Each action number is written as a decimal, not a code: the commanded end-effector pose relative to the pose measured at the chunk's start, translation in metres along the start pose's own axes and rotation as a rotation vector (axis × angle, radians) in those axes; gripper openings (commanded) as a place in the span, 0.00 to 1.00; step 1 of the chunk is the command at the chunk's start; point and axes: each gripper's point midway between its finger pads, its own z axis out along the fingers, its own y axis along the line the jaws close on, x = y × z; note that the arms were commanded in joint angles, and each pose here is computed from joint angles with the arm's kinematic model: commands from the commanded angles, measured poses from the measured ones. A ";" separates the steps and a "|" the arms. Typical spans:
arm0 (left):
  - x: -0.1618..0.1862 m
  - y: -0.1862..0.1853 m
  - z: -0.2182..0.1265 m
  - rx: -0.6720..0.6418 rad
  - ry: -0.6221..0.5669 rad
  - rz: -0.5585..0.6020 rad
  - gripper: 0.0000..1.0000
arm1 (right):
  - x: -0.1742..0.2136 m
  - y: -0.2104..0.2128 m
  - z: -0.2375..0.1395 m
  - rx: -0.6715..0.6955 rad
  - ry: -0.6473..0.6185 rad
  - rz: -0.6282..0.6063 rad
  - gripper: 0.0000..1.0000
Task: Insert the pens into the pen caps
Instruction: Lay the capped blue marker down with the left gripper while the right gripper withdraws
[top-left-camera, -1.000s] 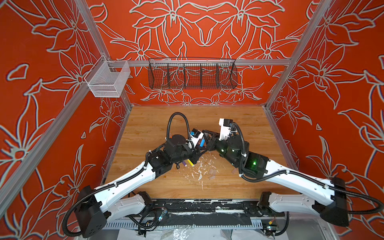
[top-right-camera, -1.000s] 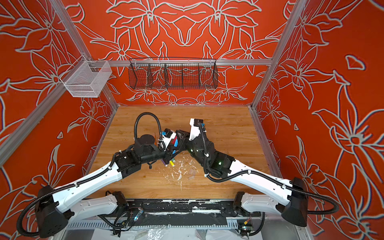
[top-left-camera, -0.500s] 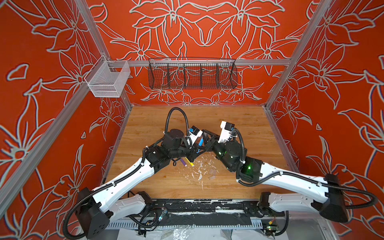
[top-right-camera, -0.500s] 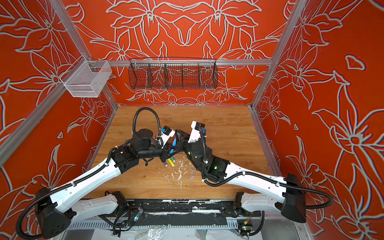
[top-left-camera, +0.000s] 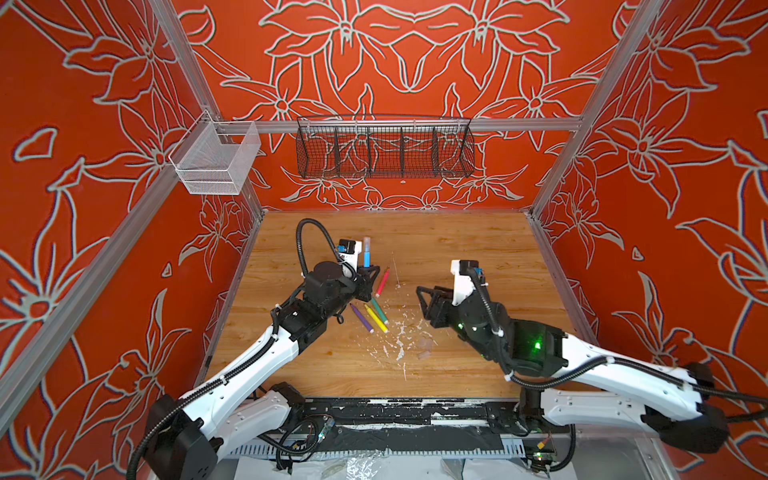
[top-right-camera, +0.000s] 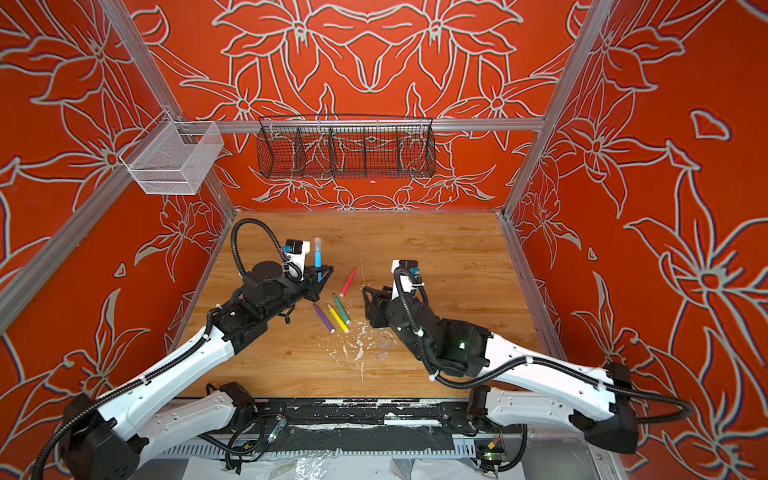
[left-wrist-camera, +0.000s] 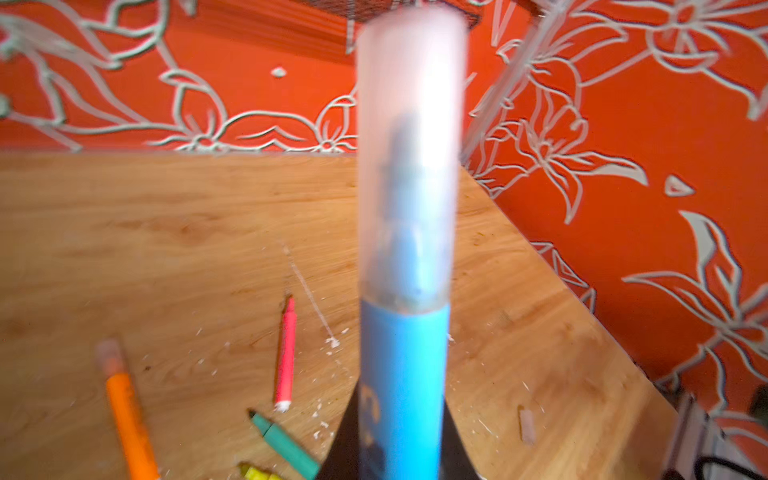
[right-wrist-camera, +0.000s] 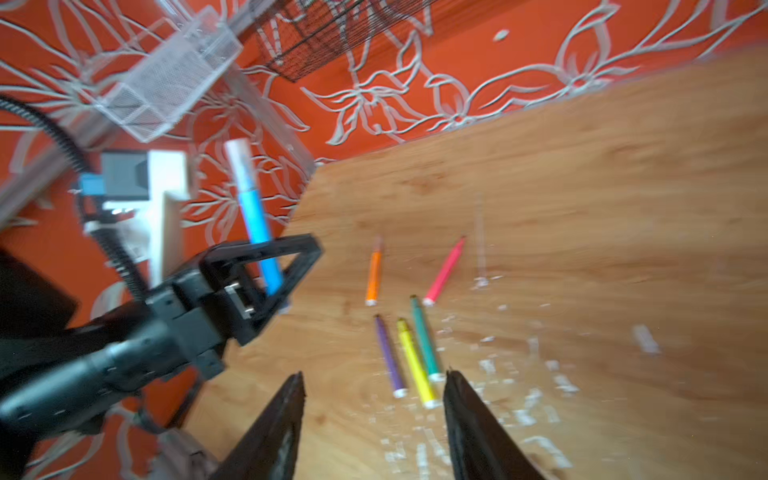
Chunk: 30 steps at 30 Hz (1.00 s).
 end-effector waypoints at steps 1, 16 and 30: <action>0.028 0.069 0.008 -0.258 0.038 -0.207 0.00 | -0.032 -0.049 -0.005 0.190 -0.025 -0.101 0.65; 0.069 0.186 0.013 -0.641 0.245 -0.324 0.00 | -0.018 -0.203 0.088 0.582 -0.009 -0.208 0.68; 0.117 0.212 0.045 -0.659 0.493 -0.460 0.00 | 0.006 -0.203 0.101 0.551 0.081 -0.145 0.67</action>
